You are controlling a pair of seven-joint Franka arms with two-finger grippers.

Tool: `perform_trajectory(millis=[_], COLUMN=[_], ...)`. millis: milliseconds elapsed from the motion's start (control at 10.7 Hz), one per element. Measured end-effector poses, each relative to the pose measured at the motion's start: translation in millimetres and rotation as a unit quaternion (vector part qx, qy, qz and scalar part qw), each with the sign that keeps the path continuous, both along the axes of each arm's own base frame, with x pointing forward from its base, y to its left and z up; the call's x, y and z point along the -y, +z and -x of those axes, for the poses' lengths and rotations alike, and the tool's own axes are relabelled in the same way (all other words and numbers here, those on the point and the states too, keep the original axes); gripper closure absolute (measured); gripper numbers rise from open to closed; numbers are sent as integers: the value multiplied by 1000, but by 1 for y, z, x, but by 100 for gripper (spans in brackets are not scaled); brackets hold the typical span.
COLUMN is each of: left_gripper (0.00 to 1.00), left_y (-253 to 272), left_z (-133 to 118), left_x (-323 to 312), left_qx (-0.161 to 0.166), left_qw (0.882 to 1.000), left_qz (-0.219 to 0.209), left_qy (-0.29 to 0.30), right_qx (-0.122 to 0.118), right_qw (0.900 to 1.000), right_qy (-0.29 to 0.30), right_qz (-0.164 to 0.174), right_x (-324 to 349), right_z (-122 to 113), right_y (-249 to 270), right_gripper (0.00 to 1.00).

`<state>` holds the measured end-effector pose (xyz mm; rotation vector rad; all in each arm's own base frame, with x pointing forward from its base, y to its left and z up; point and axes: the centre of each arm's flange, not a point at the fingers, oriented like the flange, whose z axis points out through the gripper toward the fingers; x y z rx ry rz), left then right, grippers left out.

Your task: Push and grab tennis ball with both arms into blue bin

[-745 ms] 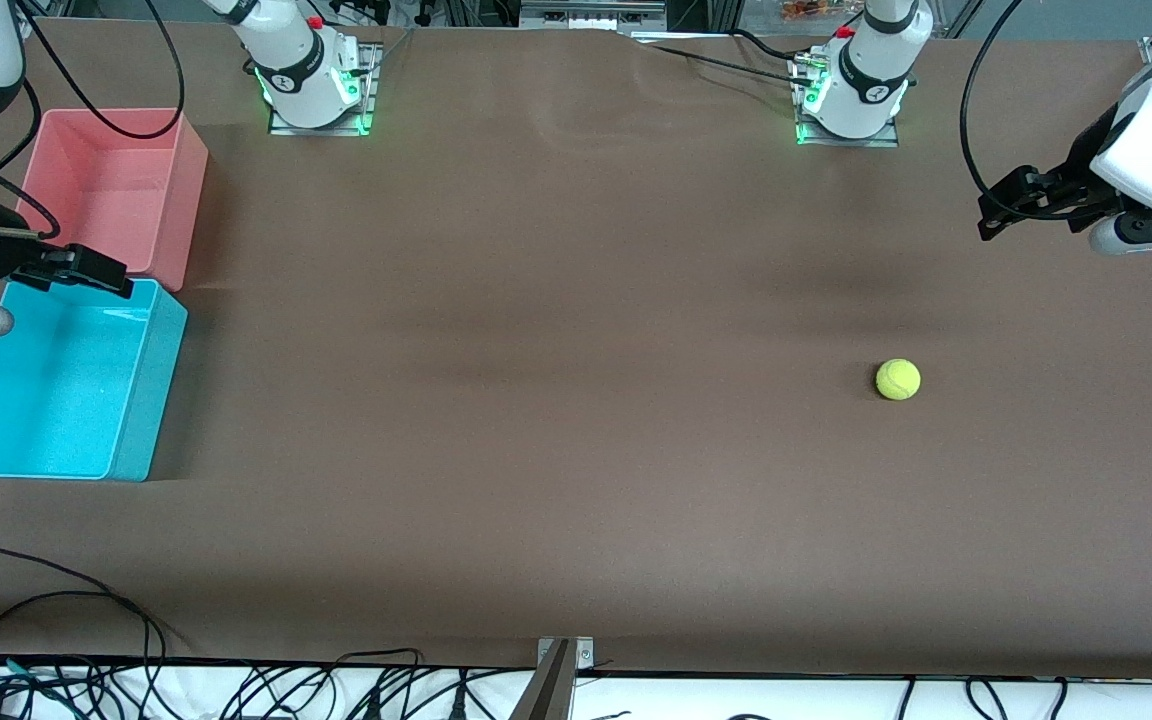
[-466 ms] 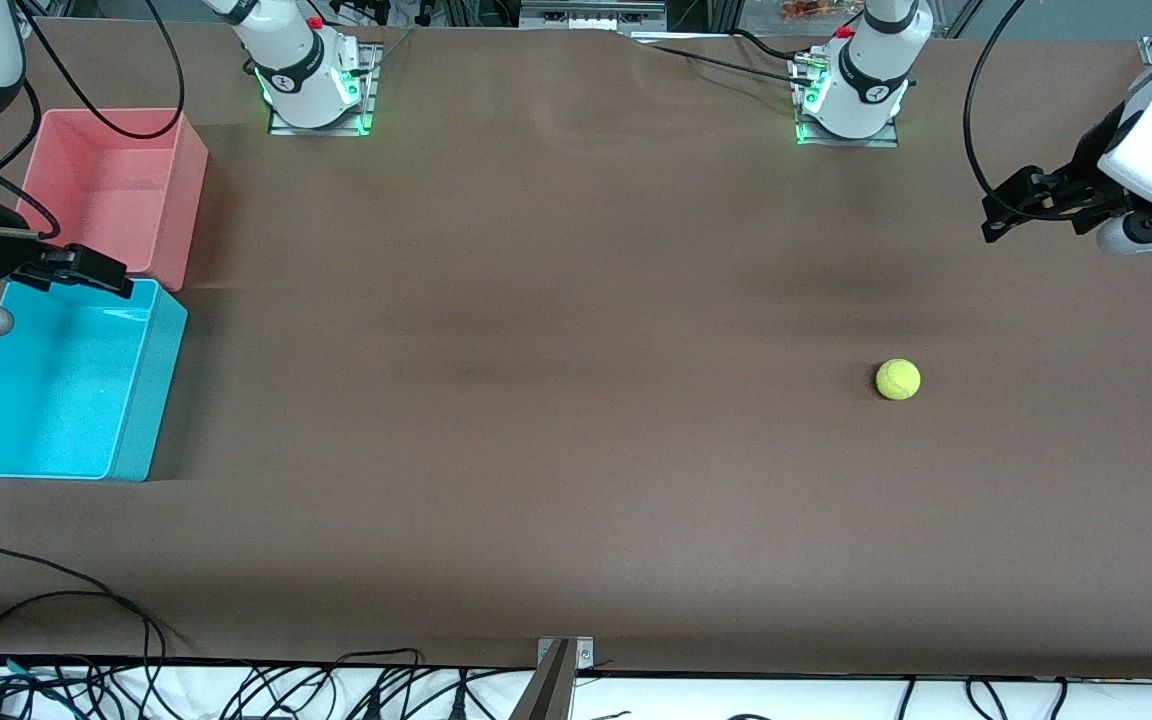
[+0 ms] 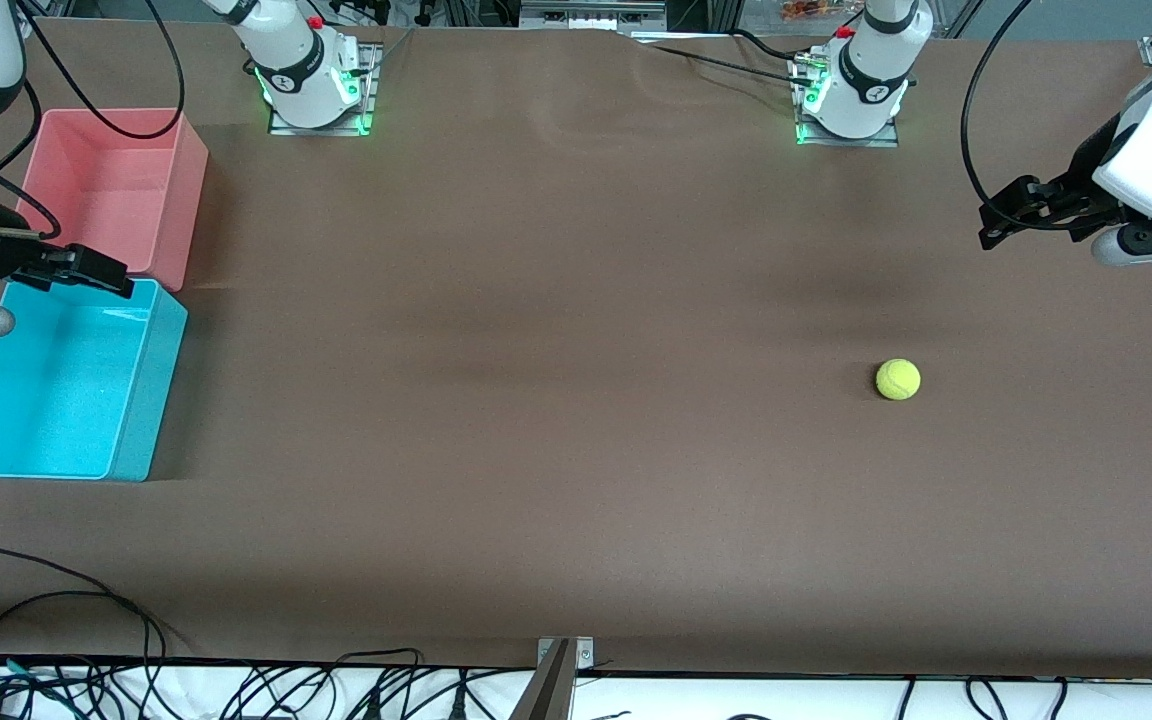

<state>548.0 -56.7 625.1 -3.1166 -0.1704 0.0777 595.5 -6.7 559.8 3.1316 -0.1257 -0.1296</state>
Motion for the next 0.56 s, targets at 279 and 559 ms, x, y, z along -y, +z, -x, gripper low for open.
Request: perform_trajectory(millis=[279,559], left_gripper=[0,0], left_y=[0,0], left_z=[-1,-1], left_x=[-1,-1], left_qx=[0,0], left_qw=[1000,1000], left_qz=[0,0], left_qy=[1,1], right_qx=[0,-1], right_qw=[1000,1000], right_qy=[0,0], right_qz=[0,0], right_x=[0,0], right_z=[0,0], right_y=[0,-1], right_gripper=[0,0])
